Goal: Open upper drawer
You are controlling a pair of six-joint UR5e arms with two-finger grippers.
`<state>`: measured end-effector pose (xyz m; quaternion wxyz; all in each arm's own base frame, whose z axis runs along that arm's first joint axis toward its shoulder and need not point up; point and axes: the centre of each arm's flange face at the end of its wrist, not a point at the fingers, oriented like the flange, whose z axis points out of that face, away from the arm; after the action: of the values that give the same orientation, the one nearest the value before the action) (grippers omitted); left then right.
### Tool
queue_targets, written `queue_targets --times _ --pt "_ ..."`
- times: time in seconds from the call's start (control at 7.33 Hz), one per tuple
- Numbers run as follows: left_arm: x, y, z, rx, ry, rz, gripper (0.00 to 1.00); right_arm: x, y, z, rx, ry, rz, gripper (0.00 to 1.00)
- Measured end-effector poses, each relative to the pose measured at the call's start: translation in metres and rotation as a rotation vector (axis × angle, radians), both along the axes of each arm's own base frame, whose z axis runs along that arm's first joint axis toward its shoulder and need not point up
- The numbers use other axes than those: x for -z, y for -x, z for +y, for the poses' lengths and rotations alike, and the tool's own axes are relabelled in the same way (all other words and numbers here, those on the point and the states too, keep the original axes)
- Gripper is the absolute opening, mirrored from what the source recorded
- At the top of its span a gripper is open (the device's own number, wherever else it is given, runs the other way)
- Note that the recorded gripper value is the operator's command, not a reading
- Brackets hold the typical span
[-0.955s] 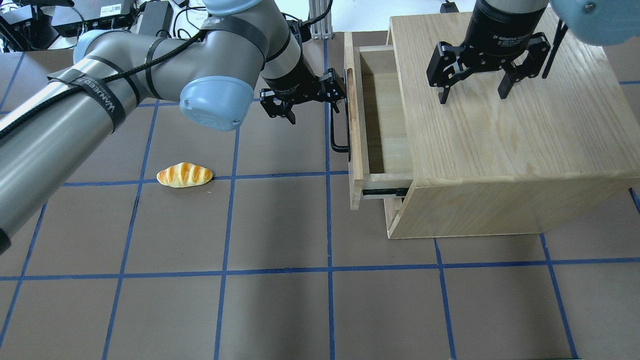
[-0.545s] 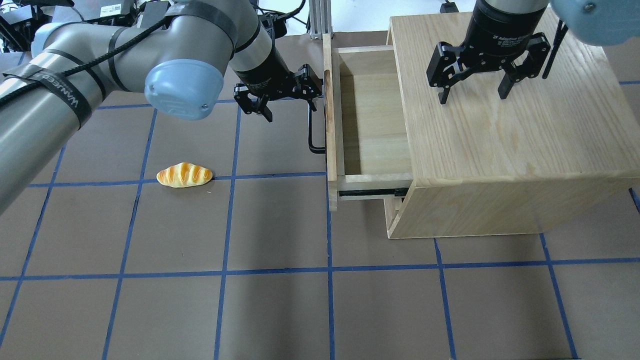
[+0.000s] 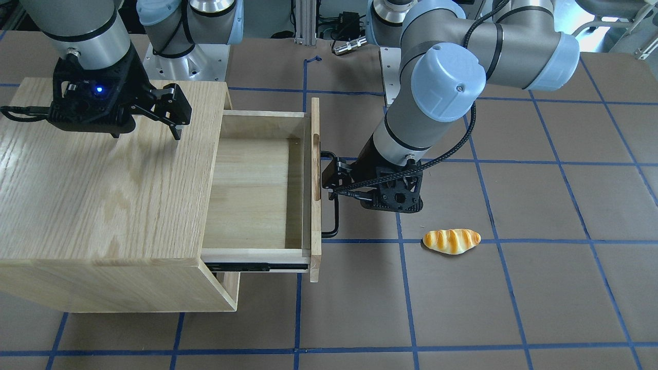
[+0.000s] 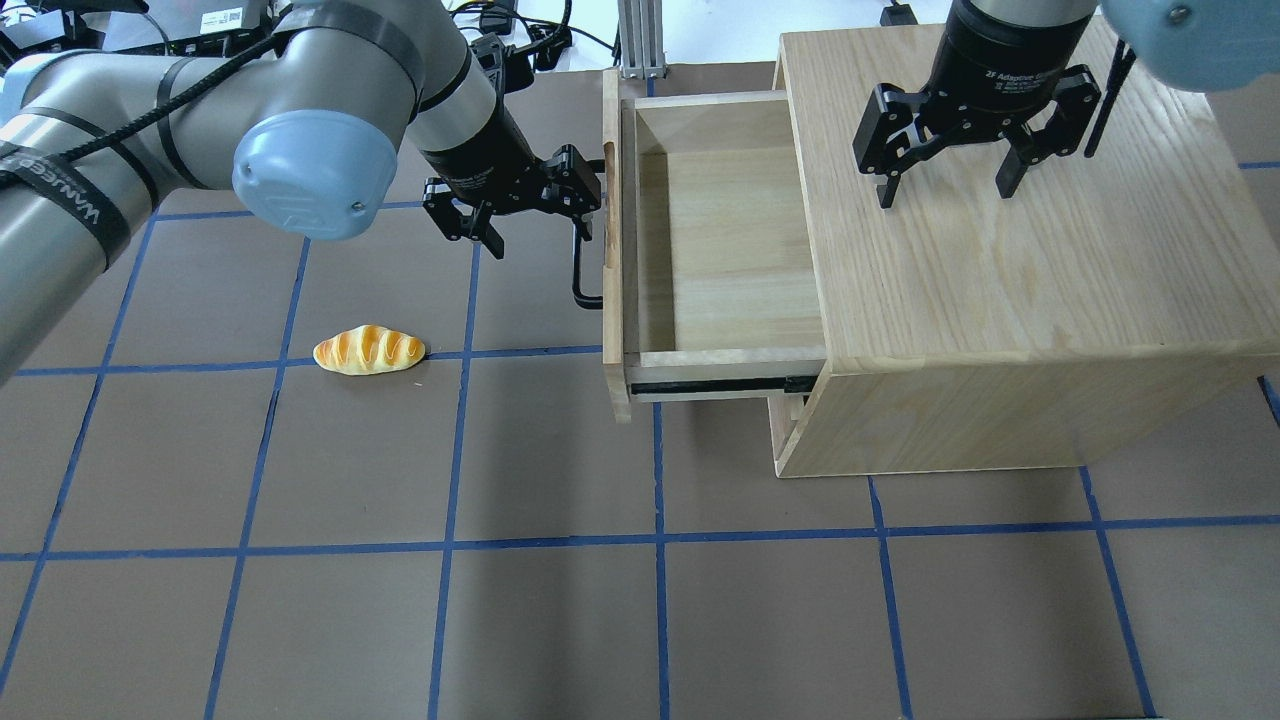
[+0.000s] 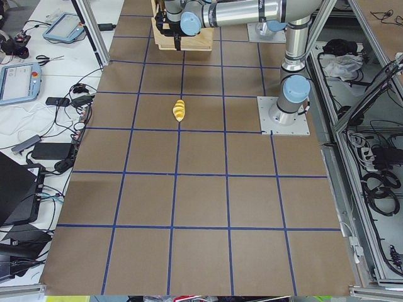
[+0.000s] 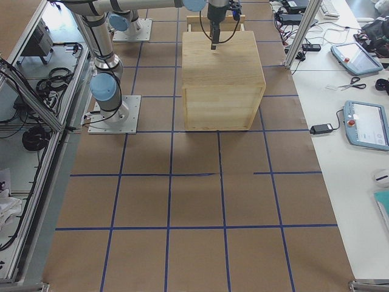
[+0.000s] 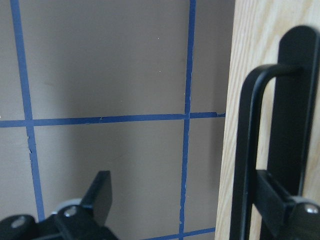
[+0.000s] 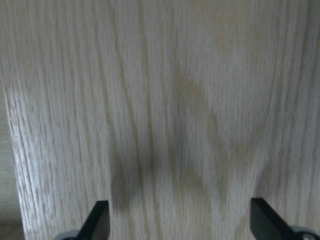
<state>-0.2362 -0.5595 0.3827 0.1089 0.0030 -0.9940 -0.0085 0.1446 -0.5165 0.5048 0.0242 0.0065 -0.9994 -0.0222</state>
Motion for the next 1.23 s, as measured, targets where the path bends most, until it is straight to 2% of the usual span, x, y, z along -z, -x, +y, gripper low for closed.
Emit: queue_targets --times 0.27,1.23 --pt "0.0 -0.008 0.002 0.021 0.004 -0.024 1.0 0.0 0.0 0.0 0.0 0.0 0.0 1.0" --pt "-0.028 -0.075 0.001 0.002 -0.014 -0.028 1.0 0.0 0.0 0.0 0.0 -0.001 0.0 1.0"
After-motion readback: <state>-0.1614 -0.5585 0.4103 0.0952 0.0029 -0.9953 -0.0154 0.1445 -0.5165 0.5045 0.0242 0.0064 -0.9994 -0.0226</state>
